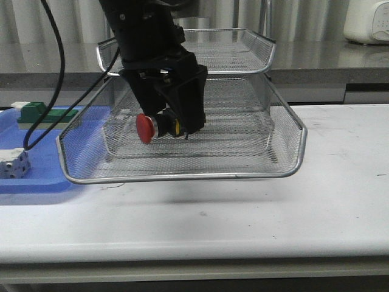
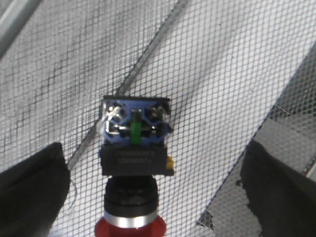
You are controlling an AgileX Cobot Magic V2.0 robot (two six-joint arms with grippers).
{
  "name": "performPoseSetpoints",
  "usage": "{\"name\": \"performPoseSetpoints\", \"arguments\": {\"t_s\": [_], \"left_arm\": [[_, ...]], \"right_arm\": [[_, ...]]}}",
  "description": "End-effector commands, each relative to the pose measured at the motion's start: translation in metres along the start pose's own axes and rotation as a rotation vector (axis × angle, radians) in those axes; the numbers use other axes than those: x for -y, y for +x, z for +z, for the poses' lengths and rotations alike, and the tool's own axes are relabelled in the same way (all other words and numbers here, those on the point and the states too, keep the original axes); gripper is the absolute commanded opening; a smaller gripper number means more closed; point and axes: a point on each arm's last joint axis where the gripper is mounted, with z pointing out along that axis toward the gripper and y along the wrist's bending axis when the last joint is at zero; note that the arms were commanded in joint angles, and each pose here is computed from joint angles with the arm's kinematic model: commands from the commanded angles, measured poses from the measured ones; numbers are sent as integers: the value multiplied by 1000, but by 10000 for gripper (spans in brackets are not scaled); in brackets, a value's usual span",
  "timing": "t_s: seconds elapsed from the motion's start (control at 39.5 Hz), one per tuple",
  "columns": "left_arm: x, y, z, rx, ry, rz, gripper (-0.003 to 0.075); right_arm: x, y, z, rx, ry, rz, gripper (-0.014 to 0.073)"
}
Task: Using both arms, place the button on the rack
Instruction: 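Lower the button into the tier and open the left gripper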
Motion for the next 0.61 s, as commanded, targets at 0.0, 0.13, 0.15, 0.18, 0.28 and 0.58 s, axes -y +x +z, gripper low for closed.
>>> {"name": "performPoseSetpoints", "arguments": {"t_s": [0.0,0.13,0.15,0.18,0.28,0.58], "left_arm": [[10,-10,-39,66,2,7,580],[15,-8,-52,4,39,13,452],[15,-8,-54,8,33,6,419],[15,-8,-55,10,32,-3,395],[16,-7,-61,19,19,-21,282],[15,20,-103,16,-143,-128,24]], "right_arm": [[2,-14,-1,91,21,3,-111],[2,-14,-1,91,21,3,-111],[2,-14,-1,91,21,3,-111],[2,-14,-1,91,21,3,-111],[2,-14,-1,91,21,3,-111],[2,-14,-1,91,21,3,-111]]}}
